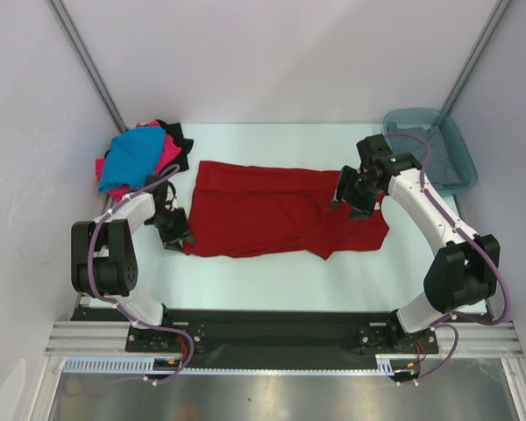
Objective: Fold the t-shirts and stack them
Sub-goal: Fold the tshirt
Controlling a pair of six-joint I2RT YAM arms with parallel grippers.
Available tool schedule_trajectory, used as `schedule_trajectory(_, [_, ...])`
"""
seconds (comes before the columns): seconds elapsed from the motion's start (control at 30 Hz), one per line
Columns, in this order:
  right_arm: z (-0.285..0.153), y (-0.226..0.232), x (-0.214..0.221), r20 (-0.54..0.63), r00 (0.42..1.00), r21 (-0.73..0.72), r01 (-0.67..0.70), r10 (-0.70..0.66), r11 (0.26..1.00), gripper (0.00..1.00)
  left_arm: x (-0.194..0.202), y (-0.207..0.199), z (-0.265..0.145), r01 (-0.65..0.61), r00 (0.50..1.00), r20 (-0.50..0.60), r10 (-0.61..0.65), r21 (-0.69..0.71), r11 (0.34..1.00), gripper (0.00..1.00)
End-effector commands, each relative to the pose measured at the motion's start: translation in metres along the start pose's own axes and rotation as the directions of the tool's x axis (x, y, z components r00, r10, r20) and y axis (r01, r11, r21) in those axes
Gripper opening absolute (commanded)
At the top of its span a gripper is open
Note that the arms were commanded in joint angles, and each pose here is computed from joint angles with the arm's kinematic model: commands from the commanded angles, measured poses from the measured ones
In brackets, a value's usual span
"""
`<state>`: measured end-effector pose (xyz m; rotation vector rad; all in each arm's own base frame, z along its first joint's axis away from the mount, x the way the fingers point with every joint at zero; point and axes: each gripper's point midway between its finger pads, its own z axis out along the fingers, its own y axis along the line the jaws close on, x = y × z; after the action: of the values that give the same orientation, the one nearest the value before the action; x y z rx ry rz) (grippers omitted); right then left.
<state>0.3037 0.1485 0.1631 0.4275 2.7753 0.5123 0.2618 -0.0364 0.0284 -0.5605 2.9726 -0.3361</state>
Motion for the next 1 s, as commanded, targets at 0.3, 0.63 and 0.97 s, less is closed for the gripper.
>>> schedule_trajectory(0.3, [-0.004, -0.001, 0.005, 0.017, 1.000, 0.006, -0.003, 0.003, 1.000, 0.65, -0.021, -0.007, -0.032, -0.024, 0.996, 0.092, 0.023, 0.008, 1.000, 0.23])
schedule_trajectory(0.63, [0.002, -0.001, 0.004, 0.004, 1.000, 0.016, 0.008, -0.008, 1.000, 0.65, -0.048, -0.026, -0.046, -0.034, 0.991, 0.131, 0.026, 0.057, 0.998, 0.00])
schedule_trajectory(0.97, [0.013, -0.019, -0.014, 0.015, 1.000, 0.093, 0.008, -0.010, 0.996, 0.63, -0.093, -0.038, -0.034, -0.062, 0.991, 0.120, 0.055, 0.054, 0.997, 0.02])
